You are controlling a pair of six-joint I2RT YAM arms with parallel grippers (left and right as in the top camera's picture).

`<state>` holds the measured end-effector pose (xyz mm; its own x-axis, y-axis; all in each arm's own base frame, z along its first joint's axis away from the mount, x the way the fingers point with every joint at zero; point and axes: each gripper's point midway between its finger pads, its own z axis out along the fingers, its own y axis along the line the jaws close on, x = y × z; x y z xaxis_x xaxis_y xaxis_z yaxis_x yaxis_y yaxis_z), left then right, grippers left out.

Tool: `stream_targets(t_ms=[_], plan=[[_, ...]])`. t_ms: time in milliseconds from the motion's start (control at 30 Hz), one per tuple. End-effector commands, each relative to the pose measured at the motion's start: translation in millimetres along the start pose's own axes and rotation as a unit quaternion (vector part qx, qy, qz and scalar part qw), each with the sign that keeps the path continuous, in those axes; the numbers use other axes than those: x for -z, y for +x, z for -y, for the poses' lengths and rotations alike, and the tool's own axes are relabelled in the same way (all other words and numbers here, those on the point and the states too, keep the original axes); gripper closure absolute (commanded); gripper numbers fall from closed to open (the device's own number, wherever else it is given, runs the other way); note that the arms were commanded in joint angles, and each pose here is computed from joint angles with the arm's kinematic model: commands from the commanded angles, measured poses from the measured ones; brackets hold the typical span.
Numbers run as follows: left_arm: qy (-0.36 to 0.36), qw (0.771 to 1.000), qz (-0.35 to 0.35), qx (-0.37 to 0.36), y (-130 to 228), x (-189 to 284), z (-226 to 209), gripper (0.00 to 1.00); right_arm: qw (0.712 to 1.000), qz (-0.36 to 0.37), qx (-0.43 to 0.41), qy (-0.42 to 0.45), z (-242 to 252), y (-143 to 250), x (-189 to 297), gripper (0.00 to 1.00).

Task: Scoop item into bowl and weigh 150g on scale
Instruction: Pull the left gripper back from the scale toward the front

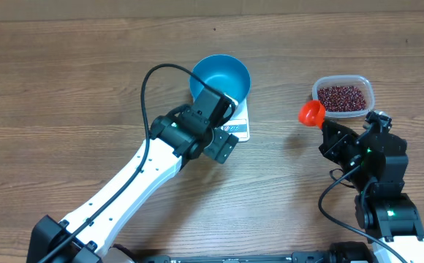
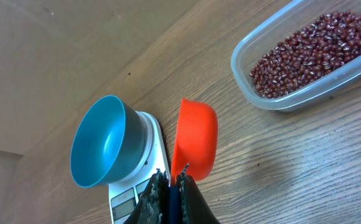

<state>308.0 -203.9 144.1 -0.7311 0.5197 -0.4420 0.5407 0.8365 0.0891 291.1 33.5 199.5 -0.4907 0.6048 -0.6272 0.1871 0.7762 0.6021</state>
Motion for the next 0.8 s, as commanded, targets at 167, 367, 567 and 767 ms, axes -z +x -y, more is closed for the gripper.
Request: stream_targets(t_ms=[167, 367, 567, 767], plan=[[-0.048, 0.999, 0.018, 0.007, 4.4, 32.0, -28.2, 0.01, 1.0, 0.017, 0.003, -0.008, -9.5, -13.4, 6.2, 0.96], [-0.046, 0.997, 0.062, 0.019, 0.1, 64.8, -34.2, 0.0, 1.0, 0.016, 0.003, -0.007, -9.2, -12.9, 6.2, 0.96], [-0.001, 0.995, 0.095, 0.007, 2.7, 93.9, -20.9, 0.0, 1.0, 0.016, 0.003, -0.007, -9.1, -12.8, 6.2, 0.96], [-0.002, 0.992, 0.125, 0.013, 0.6, 112.1, -22.6, 0.0, 1.0, 0.011, 0.003, -0.013, -11.1, -11.1, 6.2, 0.96]])
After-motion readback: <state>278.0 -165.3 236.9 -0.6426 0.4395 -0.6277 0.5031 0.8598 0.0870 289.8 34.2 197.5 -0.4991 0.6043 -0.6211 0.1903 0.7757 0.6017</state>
